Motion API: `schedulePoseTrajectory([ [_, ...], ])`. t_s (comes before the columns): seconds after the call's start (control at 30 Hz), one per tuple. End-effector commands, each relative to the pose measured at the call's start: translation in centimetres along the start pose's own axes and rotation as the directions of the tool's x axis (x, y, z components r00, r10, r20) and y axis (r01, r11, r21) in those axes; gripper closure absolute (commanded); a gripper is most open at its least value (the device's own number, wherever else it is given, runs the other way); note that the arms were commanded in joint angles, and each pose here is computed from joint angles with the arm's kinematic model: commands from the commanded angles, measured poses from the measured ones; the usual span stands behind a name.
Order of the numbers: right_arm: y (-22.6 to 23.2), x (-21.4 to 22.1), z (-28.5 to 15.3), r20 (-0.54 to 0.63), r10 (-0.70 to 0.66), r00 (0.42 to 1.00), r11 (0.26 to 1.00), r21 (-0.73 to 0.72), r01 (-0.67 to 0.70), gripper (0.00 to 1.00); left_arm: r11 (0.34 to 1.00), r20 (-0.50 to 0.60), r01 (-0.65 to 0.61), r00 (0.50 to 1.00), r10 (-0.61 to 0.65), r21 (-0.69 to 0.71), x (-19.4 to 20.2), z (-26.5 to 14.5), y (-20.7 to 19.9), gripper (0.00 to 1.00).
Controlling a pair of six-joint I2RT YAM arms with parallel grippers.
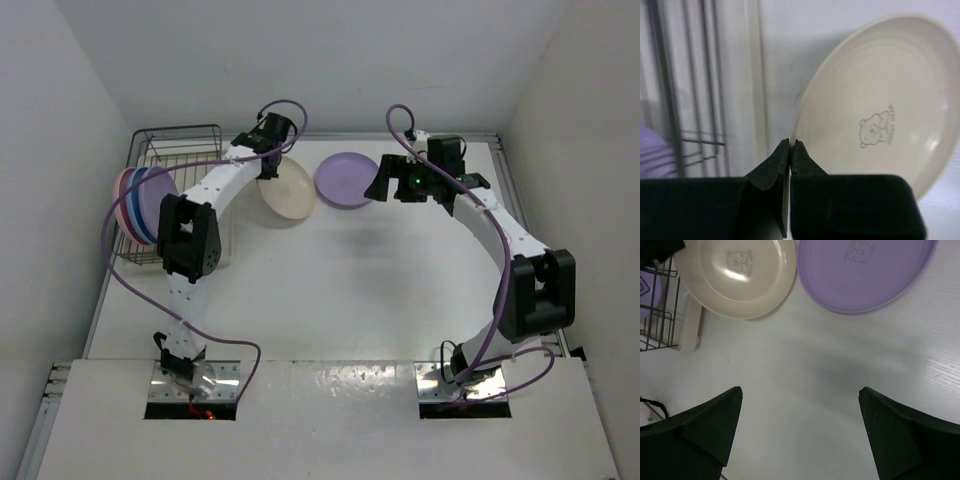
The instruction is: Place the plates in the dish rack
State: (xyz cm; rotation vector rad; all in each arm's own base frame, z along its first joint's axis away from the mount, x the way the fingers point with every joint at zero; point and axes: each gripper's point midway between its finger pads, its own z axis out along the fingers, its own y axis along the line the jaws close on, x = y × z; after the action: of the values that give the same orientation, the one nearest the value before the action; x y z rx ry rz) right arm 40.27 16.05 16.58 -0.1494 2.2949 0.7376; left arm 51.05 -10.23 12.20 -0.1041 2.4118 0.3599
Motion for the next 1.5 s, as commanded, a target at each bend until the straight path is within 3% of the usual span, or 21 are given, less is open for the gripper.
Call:
schedulePoseTrajectory([
  [0.0, 0.5, -2.4, -1.7, 0.112, -0.039, 0.993, 0.999, 0.013, 0.038, 0.00, 0.993, 0.201, -0.083, 0.975, 0.098, -0.082, -7.8, -6.4, 4.8, 1.00],
  [0.17, -0.1, -2.0, -1.9, 0.124, -0.048, 0.991, 0.998, 0.043, 0.043, 0.00, 0.945, 0.371, -0.180, 0.887, 0.276, -0.272, -15.2, -14.9, 10.4, 1.00],
  [0.27, -0.5, -1.3, -1.9, 0.122, -0.050, 0.991, 0.997, 0.057, 0.043, 0.00, 0.876, 0.354, -0.175, 0.866, 0.354, -0.450, -16.3, -18.3, 15.1, 1.00],
  [0.3, -0.7, -1.6, -2.1, 0.139, -0.053, 0.989, 0.997, 0.066, 0.044, 0.00, 0.844, 0.337, -0.194, 0.855, 0.395, -0.500, -16.3, -20.3, 17.3, 1.00],
  [0.4, -1.4, -1.1, -1.9, 0.144, -0.052, 0.988, 0.995, 0.096, 0.038, 0.00, 0.783, 0.245, -0.232, 0.865, 0.438, -0.578, -14.8, -21.0, 21.4, 1.00],
  [0.57, -2.5, -0.5, -1.7, 0.122, -0.043, 0.992, 0.989, 0.147, 0.025, 0.00, 0.739, 0.202, -0.240, 0.868, 0.454, -0.630, -11.9, -23.3, 26.4, 1.00],
  [0.73, -4.6, 1.4, -1.3, 0.068, 0.059, 0.996, 0.969, 0.235, -0.074, 0.00, 0.672, 0.082, -0.343, 0.854, 0.515, -0.656, -9.4, -22.3, 27.7, 1.00],
  [0.9, -6.6, 6.6, -1.6, -0.022, 0.225, 0.974, 0.932, 0.297, -0.208, 0.00, 0.663, 0.064, -0.336, 0.863, 0.502, -0.668, -8.3, -21.7, 29.5, 1.00],
  [1.27, -6.8, 8.8, -3.6, -0.035, 0.103, 0.994, 0.947, 0.308, -0.088, 0.00, 0.551, -0.022, -0.436, 0.798, 0.603, -0.712, -6.1, -19.4, 29.9, 1.00],
  [1.47, -6.7, 8.7, -3.6, -0.031, 0.103, 0.994, 0.947, 0.308, -0.089, 0.00, 0.409, -0.130, -0.490, 0.747, 0.652, -0.769, -5.6, -19.7, 29.3, 1.00],
])
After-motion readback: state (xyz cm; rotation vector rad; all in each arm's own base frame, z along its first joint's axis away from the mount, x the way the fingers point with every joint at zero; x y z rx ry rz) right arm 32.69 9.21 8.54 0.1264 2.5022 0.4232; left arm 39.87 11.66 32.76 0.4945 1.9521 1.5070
